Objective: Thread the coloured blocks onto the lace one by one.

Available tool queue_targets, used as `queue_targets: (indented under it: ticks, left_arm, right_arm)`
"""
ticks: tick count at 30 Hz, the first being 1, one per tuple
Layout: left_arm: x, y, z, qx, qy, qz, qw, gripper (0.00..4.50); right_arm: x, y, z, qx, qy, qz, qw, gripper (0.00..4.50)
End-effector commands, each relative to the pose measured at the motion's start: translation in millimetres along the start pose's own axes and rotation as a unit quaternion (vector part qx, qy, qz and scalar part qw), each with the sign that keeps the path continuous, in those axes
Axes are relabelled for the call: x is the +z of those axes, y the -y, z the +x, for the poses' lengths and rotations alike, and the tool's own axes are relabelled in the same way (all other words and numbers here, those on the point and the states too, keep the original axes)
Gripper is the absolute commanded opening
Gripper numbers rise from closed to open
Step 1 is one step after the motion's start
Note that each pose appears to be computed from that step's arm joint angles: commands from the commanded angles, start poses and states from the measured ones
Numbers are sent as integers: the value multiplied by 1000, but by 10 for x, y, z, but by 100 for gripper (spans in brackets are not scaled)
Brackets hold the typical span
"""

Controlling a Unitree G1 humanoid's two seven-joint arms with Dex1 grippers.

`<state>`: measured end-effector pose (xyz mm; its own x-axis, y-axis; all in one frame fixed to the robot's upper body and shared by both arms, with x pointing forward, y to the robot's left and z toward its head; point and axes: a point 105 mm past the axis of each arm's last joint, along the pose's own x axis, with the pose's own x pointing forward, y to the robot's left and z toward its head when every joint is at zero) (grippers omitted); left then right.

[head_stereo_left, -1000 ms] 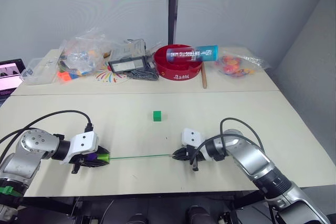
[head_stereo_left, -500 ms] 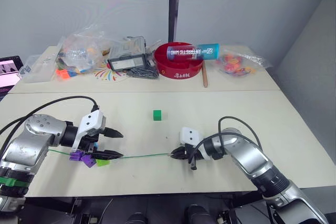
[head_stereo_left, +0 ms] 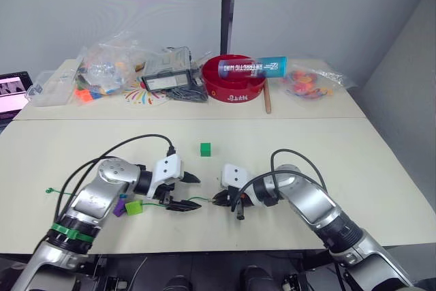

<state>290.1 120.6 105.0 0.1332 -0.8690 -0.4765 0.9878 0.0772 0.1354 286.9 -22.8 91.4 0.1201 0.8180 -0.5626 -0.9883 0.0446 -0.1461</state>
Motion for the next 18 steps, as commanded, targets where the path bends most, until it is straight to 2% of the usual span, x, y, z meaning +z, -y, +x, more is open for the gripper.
queue_targets:
  ticks: [1, 2, 5, 13, 14, 18]
  left_arm:
    - [33, -39, 95, 2, 4, 19, 1000, 375]
    - [36, -39, 134, 0, 7, 19, 1000, 375]
    - [21, -35, 213, -4, 7, 16, 1000, 299]
    - [-47, -28, 287, -7, 2, 12, 1000, 31]
    - [-46, -28, 282, -6, 2, 12, 1000, 19]
    - [-52, -37, 272, -2, -2, 11, 1000, 19]
  right_arm:
    - [101, 17, -9, -3, 7, -15, 1000, 0]
    - [105, 19, -9, -3, 7, -15, 1000, 0]
    - [108, 17, -10, -4, 7, -15, 1000, 0]
    - [99, 14, -27, -6, 5, -13, 1000, 0]
    - [95, 15, -29, -6, 4, -13, 1000, 0]
    - [90, 16, -30, -6, 3, -11, 1000, 0]
